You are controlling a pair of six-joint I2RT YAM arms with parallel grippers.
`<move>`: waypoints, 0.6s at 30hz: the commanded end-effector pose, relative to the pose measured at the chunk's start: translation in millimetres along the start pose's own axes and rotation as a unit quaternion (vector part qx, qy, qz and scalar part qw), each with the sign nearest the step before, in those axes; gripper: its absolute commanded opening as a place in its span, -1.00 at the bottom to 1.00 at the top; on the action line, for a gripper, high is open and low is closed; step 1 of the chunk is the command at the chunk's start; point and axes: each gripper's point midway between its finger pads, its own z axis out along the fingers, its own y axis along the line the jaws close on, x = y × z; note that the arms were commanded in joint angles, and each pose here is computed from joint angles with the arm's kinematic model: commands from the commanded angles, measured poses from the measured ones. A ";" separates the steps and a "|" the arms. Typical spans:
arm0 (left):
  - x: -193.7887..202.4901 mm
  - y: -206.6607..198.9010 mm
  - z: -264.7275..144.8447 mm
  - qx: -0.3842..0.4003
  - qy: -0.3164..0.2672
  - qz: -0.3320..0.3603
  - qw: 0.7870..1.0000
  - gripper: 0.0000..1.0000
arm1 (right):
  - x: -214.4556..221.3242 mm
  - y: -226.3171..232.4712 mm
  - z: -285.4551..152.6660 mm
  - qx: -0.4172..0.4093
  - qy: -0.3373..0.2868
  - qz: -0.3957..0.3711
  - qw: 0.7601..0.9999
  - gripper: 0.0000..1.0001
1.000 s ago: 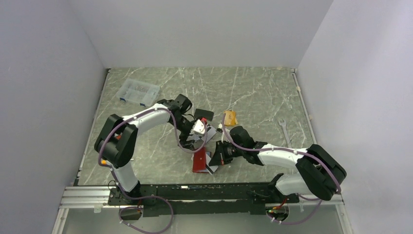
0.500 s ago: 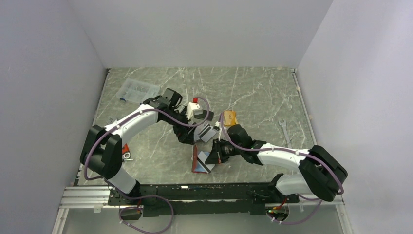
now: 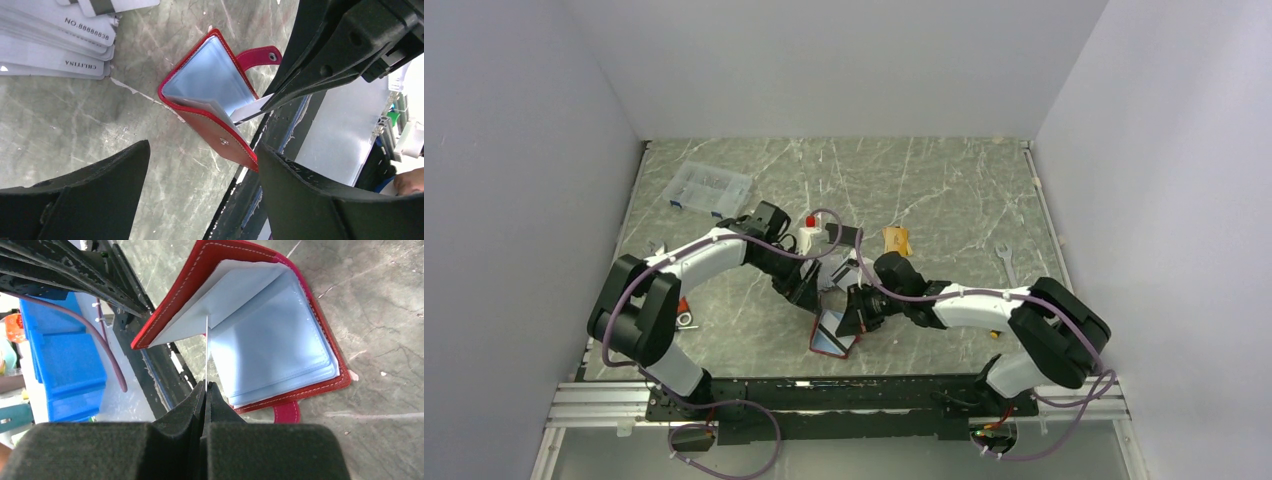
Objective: Put the credit cards into the card holder
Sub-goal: Open the card holder at the center of the board.
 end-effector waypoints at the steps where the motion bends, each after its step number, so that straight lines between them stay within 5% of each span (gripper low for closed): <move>1: -5.0 1.0 -3.3 0.011 -0.026 0.000 1.000 0.46 | -23.8 11.2 8.9 -0.018 -0.022 -0.034 0.999 -1.00; 4: 0.3 4.1 -2.7 0.011 -0.022 0.001 1.000 0.14 | -30.6 11.0 14.6 -0.016 -0.018 -0.038 0.999 -1.00; 9: -0.3 1.5 -10.4 0.034 -0.034 -0.008 0.999 0.11 | -38.6 13.2 20.7 -0.018 -0.018 -0.040 0.999 -1.00; 11: 1.3 -1.7 -12.3 0.054 -0.038 -0.010 0.998 0.21 | -42.3 14.6 21.6 -0.016 -0.019 -0.040 0.999 -1.00; 12: 2.7 -4.1 -12.7 0.067 -0.036 -0.013 0.997 0.81 | -45.0 15.8 22.1 -0.013 -0.020 -0.041 0.999 -1.00; 13: 4.0 -5.7 -13.3 0.078 -0.035 -0.015 0.996 0.96 | -46.7 17.2 22.6 -0.012 -0.020 -0.042 0.999 -1.00; 18: 10.5 -4.5 -11.6 0.092 -0.023 -0.015 0.995 0.93 | -50.6 21.1 31.3 -0.016 -0.010 -0.047 0.999 -1.00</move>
